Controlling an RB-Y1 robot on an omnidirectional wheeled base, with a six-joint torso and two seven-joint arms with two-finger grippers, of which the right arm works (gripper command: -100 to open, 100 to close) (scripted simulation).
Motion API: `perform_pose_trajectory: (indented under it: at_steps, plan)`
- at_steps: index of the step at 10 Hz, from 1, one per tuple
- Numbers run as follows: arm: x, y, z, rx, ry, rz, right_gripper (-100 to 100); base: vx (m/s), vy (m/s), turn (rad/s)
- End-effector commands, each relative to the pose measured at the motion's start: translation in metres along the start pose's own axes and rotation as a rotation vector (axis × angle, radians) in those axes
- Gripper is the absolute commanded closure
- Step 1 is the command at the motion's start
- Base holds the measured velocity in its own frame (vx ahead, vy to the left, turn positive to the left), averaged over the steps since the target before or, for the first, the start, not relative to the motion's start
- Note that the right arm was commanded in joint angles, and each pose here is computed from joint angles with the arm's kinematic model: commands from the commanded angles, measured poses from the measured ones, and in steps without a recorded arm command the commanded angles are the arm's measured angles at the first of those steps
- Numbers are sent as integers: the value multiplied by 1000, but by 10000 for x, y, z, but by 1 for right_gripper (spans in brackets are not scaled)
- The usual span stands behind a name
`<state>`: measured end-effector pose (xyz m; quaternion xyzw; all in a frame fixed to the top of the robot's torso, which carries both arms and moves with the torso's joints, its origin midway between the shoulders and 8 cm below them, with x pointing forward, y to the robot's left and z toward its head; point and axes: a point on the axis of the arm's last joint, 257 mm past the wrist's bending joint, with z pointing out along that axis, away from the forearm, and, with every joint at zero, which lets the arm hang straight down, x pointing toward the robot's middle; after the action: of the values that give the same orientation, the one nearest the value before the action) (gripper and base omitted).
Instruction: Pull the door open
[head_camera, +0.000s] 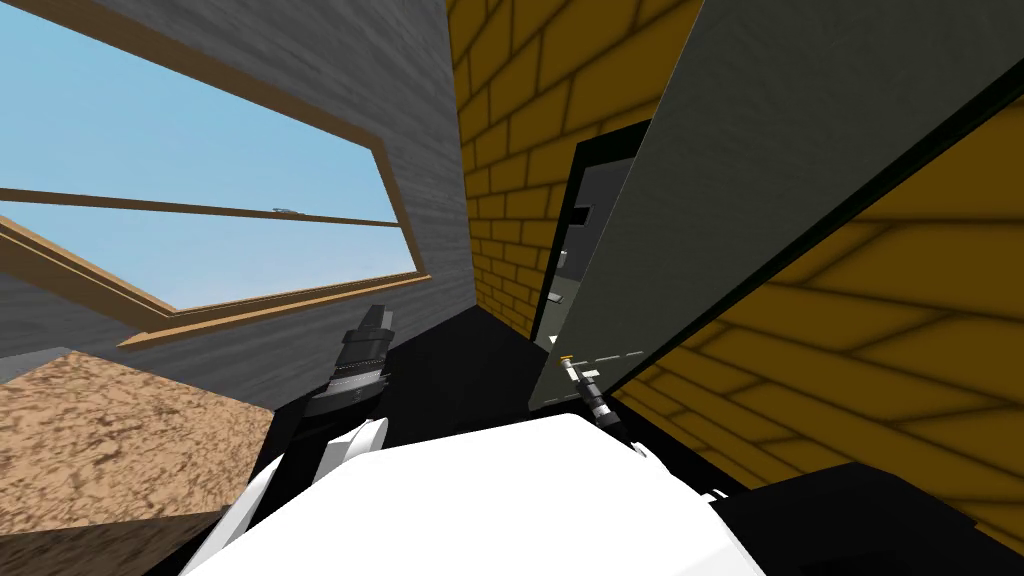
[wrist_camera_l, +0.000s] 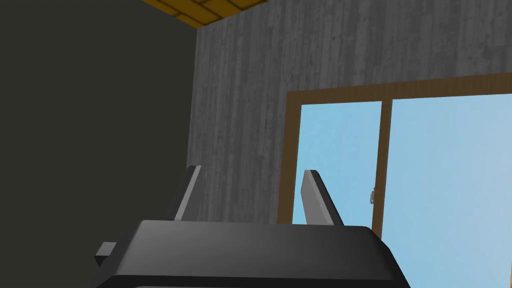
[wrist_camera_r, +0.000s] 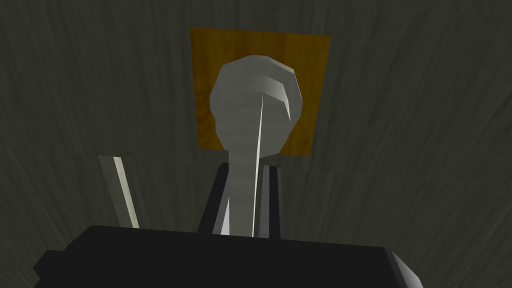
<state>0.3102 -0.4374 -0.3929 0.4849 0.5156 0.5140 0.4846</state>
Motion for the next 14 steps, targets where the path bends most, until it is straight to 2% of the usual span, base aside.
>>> perform_pose_trajectory:
  at_steps: [1, 3, 11, 12, 14]
  plan:
    - [-1, 2, -76, -2, 7, 1, 100, -194, -59, 170]
    - [16, -14, -25, 4, 8, 1, 100, -97, -33, 69]
    - [148, -7, 237, 0, 40, 2, 100, -202, -67, 115]
    - [148, -7, 237, 0, 40, 2, 100, -139, -62, 48]
    - [190, -2, 320, -1, 51, 2, 100, -191, -79, 118]
